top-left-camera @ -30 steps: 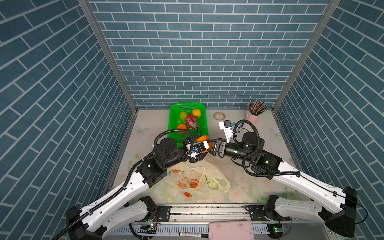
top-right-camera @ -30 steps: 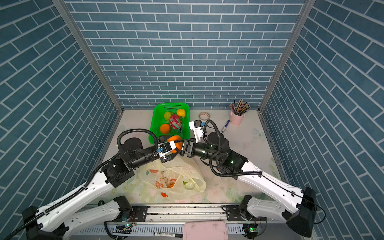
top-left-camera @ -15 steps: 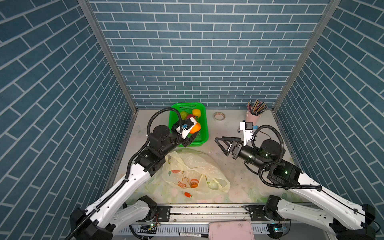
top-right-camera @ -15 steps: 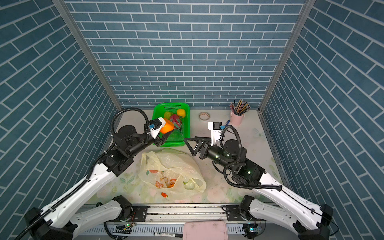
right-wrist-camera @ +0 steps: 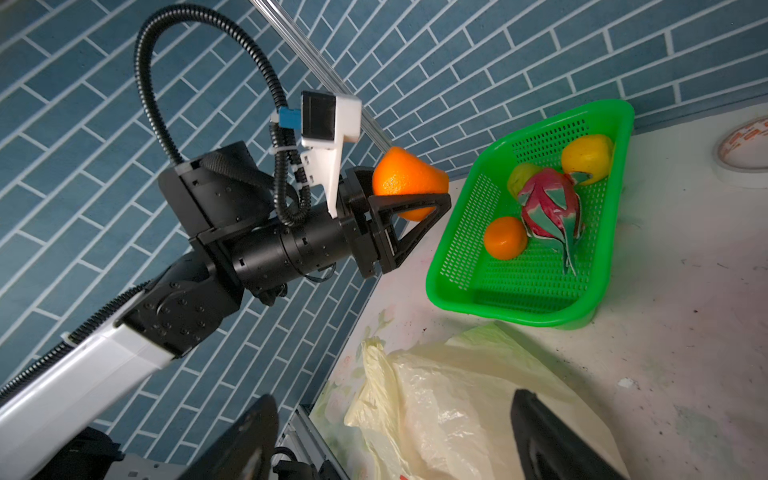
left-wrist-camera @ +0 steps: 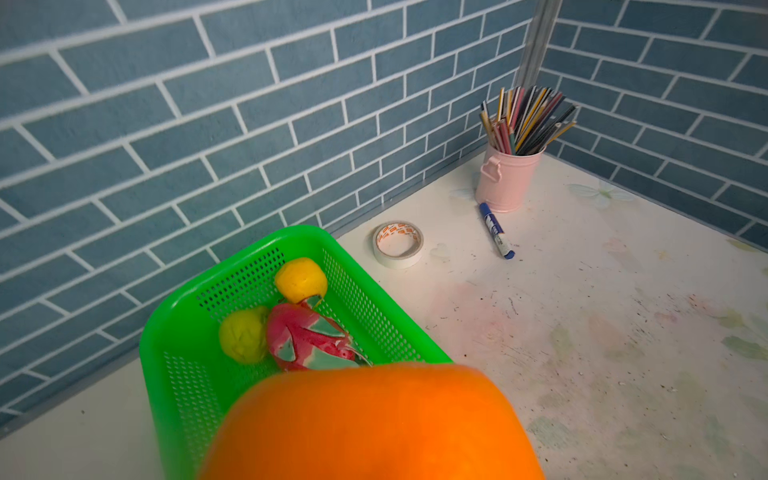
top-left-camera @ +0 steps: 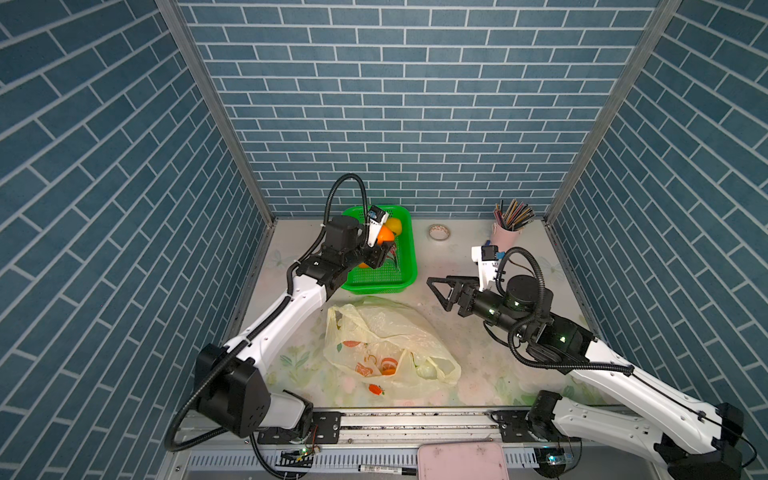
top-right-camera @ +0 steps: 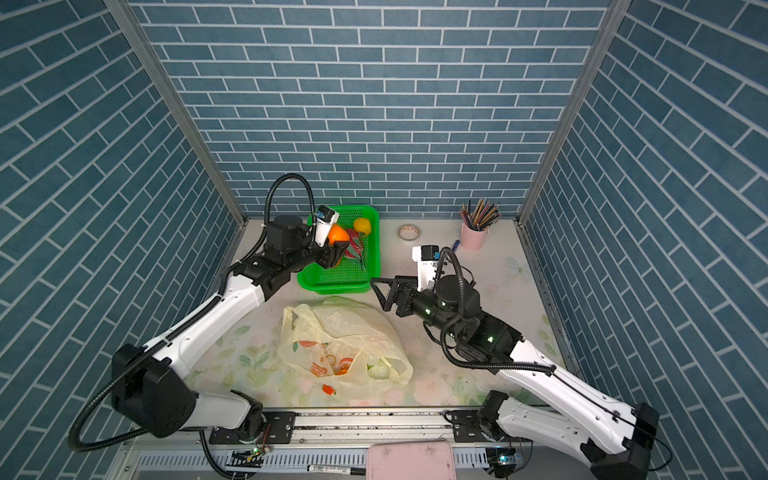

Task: Untie the knot of the plastic bag and take out the fruit
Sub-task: 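Carry the orange into the basket with the left gripper while the right withdraws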

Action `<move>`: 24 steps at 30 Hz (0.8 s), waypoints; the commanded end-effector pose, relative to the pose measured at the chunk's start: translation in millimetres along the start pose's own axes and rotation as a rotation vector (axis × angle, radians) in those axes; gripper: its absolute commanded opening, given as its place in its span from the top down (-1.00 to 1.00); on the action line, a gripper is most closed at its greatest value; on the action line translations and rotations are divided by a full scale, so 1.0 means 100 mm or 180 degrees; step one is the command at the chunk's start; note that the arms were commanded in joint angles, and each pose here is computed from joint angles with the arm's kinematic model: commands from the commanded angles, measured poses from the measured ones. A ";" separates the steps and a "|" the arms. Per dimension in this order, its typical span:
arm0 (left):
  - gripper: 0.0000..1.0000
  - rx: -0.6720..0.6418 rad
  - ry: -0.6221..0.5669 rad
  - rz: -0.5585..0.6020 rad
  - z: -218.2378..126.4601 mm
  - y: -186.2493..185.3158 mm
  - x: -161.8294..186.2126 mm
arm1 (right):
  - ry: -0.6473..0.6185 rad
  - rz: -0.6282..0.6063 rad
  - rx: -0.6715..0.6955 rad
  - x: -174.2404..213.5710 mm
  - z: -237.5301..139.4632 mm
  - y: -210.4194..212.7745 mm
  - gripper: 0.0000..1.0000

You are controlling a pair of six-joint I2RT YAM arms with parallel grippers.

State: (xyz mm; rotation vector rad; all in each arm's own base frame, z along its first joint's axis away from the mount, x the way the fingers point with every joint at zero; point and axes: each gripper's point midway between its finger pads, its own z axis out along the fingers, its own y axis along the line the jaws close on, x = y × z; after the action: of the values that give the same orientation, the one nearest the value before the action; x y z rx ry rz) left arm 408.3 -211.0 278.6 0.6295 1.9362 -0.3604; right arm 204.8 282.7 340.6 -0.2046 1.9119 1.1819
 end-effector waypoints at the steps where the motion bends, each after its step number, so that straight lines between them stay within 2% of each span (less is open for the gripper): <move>1: -0.20 -0.0002 0.0308 -0.0364 0.14 0.10 0.18 | 0.0061 -0.0123 0.0083 0.00 0.00 -0.03 -0.76; 8: -0.20 -0.0020 0.0865 -0.0781 0.48 0.26 0.60 | 0.0139 -0.0149 0.0141 0.05 0.02 -0.10 -0.76; 15: -0.20 0.0117 0.1584 -0.1080 0.83 0.23 1.11 | 0.0198 -0.0174 0.0166 0.08 0.04 -0.13 -0.76; 19: -0.20 0.0115 0.1938 -0.1160 0.98 0.23 1.39 | 0.0229 -0.0173 0.0184 0.11 0.04 -0.15 -0.76; 24: -0.20 0.0084 0.2132 -0.1171 1.16 0.26 1.64 | 0.0244 -0.0173 0.0229 0.13 0.01 -0.20 -0.76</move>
State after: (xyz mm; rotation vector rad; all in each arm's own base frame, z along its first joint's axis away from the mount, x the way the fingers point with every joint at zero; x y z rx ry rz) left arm 457.1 -209.2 90.1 0.4542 2.6430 -0.4489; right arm 208.5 280.7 313.1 -0.2379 2.0108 1.1029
